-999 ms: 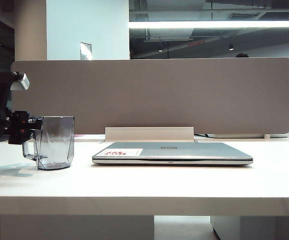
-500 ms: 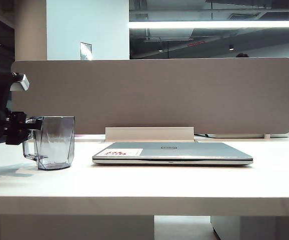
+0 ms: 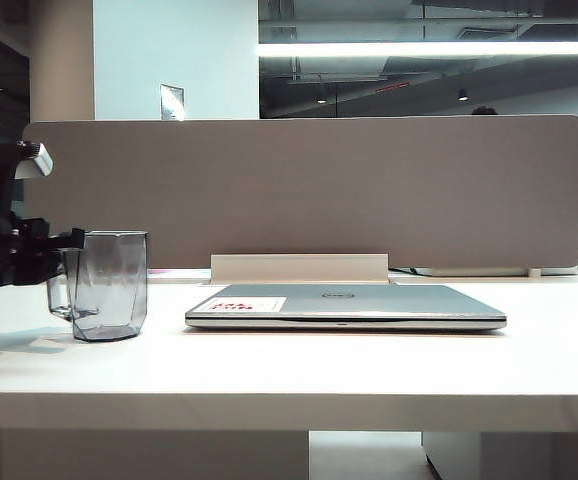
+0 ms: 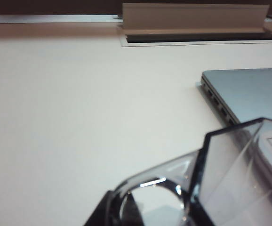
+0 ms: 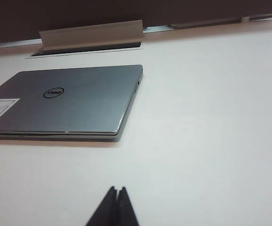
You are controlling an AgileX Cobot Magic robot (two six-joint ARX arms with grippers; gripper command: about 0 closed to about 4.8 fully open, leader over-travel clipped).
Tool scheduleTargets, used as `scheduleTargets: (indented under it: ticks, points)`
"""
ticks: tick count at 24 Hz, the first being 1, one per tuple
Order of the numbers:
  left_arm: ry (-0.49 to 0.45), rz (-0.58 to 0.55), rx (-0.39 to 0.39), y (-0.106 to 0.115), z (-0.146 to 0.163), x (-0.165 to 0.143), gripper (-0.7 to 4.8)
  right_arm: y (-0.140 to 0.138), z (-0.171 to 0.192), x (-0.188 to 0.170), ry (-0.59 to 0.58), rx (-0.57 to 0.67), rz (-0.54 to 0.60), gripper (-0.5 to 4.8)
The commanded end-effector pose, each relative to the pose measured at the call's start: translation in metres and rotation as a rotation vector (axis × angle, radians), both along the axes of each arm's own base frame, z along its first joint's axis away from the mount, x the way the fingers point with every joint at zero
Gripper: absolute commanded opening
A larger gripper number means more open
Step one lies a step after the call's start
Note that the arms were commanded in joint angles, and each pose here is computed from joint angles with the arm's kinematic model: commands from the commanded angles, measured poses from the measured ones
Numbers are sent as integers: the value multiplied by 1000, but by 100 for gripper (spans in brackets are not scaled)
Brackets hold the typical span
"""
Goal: Pick up the water cup and place it on the side of the laptop close to you.
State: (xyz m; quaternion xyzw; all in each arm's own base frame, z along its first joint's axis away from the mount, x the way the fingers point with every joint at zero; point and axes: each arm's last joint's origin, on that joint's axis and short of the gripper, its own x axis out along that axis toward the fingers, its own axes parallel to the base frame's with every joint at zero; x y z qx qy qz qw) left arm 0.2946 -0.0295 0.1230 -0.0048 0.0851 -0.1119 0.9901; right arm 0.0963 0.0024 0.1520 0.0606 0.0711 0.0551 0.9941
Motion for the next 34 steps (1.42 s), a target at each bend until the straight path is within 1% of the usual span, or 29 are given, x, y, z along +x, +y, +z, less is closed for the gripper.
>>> scheduleTargets:
  ticks: [1, 2, 4, 6, 11, 13, 16, 18, 20, 23, 25, 26, 29, 34]
  points:
    - [-21, -93, -31, -5, 5, -1, -4, 0, -1, 0, -6, 1, 1, -6]
    - [-24, -102, -39, -7, 6, -1, -4, 0, -1, 0, -7, 1, 0, -6]
    - [-33, -177, -85, -19, 15, -5, -4, 0, -1, 0, -7, 1, 1, -6]
    - [-40, -237, -89, -29, 20, -8, -4, 0, -1, 0, -7, 1, 1, -6]
    - [-48, -432, -90, -56, 26, -17, -4, 0, -1, 0, -7, 1, 1, -6]
    - [-16, -526, -95, -75, 23, -23, -4, 0, -1, 0, -7, 1, 1, -6]
    - [23, -587, -93, -89, 22, -26, -4, 0, -1, 0, -7, 1, 1, -6]
    - [42, -622, -71, -100, 24, -25, -4, 0, -1, 0, -7, 1, 1, -6]
    - [62, -696, -20, -117, 32, -18, -4, 0, -1, 0, -7, 1, 1, -6]
    - [99, -735, -18, -130, 43, -10, -4, 0, -1, 0, -7, 1, 4, -6]
    - [101, -773, -6, -135, 50, -4, -4, 0, -1, 0, -7, 1, 4, -6]
    - [97, -789, 2, -137, 53, -2, -5, 0, -1, 0, -7, 1, 4, -6]
    - [30, -861, 62, -142, 66, 6, -4, 0, -1, 0, -7, 1, 4, -6]
    - [-15, -936, 82, -148, 69, 14, -4, 0, -1, 0, -7, 1, 4, -6]
